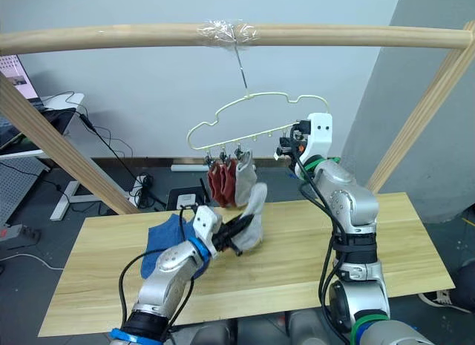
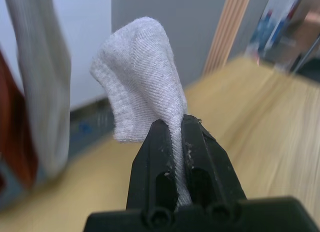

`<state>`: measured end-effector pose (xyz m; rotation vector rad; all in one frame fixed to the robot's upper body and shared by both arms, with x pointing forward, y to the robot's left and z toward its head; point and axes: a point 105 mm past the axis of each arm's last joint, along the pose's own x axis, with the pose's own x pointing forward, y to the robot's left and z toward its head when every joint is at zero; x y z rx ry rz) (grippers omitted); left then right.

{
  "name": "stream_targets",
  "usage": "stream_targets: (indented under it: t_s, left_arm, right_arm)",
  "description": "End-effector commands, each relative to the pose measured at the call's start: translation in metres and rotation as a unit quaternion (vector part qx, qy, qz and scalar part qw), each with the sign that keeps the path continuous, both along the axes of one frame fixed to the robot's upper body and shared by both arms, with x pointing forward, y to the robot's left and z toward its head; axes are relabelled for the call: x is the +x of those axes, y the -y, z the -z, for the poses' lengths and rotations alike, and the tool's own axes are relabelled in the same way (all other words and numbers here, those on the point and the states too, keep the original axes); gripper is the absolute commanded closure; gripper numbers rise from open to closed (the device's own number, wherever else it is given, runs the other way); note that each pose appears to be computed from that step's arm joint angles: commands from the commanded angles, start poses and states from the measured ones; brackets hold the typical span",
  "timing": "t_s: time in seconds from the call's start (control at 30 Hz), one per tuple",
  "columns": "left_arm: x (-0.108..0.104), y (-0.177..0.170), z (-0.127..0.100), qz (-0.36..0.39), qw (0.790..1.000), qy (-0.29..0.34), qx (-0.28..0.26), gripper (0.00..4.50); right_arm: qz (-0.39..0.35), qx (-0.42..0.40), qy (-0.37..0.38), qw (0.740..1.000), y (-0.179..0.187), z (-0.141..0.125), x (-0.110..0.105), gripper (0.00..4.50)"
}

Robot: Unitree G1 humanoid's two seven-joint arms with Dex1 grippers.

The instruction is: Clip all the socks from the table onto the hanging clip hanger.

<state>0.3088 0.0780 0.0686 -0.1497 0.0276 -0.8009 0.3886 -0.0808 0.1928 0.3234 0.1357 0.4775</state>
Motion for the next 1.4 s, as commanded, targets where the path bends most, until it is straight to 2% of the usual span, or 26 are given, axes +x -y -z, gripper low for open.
stream_targets:
  t_s: [0.03,0.3,0.7,1.03,1.13,1.33,1.4]
  left_arm:
    - [0.002,0.009,-0.032,0.009,0.999,0.029,-0.037,4.47]
    - [-0.001,0.021,-0.039,0.032,0.998,0.035,-0.036,4.47]
    - [0.005,0.029,-0.053,0.035,0.997,0.056,-0.047,4.47]
    - [0.007,0.031,-0.054,0.039,0.996,0.063,-0.043,4.47]
    - [0.008,0.032,-0.055,0.038,0.996,0.065,-0.043,4.50]
    - [0.010,0.032,-0.054,0.034,0.997,0.058,-0.044,4.50]
    - [0.011,0.031,-0.052,0.035,0.997,0.046,-0.047,3.97]
  right_arm:
    - [0.004,0.034,-0.017,0.999,0.007,-0.016,-0.004,4.50]
    - [-0.009,0.098,-0.073,0.992,0.003,-0.025,-0.011,4.50]
    - [-0.017,0.097,-0.098,0.990,-0.002,-0.015,-0.019,4.50]
    - [-0.027,0.092,-0.103,0.990,-0.007,-0.011,-0.022,4.50]
    - [-0.033,0.096,-0.104,0.989,-0.008,-0.010,-0.025,3.74]
    - [-0.035,0.106,-0.093,0.989,-0.002,-0.013,-0.025,1.48]
    - [-0.043,0.110,-0.078,0.990,0.001,-0.019,-0.027,0.80]
